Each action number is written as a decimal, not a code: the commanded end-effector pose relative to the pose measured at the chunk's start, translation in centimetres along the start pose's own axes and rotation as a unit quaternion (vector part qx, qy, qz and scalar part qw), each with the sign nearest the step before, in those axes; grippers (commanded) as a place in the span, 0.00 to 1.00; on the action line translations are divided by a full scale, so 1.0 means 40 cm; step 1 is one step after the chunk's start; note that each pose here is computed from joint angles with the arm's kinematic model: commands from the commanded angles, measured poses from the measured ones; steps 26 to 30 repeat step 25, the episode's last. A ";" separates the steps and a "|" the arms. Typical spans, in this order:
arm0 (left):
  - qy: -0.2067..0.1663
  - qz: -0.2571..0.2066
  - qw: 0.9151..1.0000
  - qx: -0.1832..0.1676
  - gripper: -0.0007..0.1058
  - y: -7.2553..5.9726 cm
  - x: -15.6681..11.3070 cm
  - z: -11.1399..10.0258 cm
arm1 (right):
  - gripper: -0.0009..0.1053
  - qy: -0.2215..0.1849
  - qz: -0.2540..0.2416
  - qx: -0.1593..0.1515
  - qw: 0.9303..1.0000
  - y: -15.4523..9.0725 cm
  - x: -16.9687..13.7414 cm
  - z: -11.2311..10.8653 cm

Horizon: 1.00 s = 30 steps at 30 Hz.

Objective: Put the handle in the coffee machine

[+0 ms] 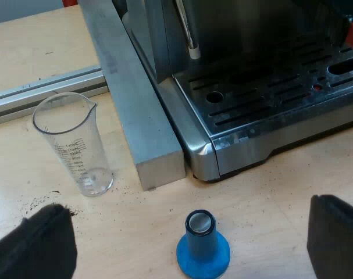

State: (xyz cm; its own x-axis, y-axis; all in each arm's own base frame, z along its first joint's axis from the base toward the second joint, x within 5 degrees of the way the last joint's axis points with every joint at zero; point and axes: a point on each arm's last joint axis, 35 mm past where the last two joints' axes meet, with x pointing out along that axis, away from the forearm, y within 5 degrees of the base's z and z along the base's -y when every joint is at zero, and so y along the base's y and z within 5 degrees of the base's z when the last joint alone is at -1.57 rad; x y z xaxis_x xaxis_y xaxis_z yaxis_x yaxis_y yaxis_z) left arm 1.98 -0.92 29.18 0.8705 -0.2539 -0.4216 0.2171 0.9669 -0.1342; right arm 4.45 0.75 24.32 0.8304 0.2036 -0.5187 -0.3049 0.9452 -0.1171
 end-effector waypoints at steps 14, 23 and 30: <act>-0.002 -0.019 1.000 0.006 0.77 0.000 0.008 0.006 | 0.67 0.003 0.001 0.000 1.000 0.000 -0.001 0.002; -0.004 -0.020 1.000 0.008 0.77 0.000 0.010 0.006 | 0.67 0.003 0.001 0.000 1.000 0.000 -0.001 0.002; -0.004 -0.018 1.000 0.007 0.77 0.000 0.010 0.006 | 0.67 0.003 0.001 0.000 1.000 0.000 -0.001 0.002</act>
